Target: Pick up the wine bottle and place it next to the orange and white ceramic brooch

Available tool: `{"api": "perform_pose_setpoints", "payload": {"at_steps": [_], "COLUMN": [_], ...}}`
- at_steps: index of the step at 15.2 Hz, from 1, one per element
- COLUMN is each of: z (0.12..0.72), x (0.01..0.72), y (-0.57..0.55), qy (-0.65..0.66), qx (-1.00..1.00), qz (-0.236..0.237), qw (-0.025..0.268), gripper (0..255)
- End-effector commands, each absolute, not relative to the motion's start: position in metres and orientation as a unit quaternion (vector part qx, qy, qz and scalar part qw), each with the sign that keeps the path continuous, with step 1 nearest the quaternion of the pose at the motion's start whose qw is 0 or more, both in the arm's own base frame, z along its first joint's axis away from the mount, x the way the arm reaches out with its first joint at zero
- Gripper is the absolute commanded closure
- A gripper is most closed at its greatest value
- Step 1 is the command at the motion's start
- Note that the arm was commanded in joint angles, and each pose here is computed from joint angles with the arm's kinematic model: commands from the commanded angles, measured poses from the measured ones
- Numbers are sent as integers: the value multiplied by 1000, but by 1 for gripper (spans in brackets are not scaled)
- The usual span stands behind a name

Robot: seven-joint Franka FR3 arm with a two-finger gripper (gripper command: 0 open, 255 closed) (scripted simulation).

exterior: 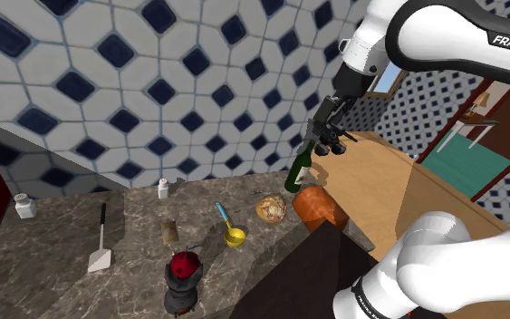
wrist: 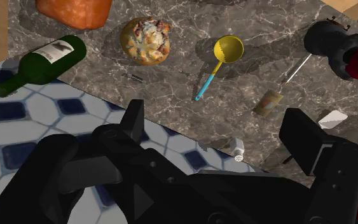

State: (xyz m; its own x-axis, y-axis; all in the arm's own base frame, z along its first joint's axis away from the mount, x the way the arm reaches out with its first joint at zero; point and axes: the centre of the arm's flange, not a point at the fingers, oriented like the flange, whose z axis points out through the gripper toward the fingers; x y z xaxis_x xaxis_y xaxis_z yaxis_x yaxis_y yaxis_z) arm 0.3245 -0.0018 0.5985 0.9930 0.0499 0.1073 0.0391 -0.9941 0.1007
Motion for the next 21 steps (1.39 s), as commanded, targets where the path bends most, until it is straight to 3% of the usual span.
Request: {"api": "perform_pose_setpoints", "payload": {"at_steps": [1,21], "z": [598,475], "x": [324,430], "y": [-2,-216], "qy": [22,-40], "qx": [997,998], "qz": [55,51], "qw": [49,26], "gripper": [0,0]}}
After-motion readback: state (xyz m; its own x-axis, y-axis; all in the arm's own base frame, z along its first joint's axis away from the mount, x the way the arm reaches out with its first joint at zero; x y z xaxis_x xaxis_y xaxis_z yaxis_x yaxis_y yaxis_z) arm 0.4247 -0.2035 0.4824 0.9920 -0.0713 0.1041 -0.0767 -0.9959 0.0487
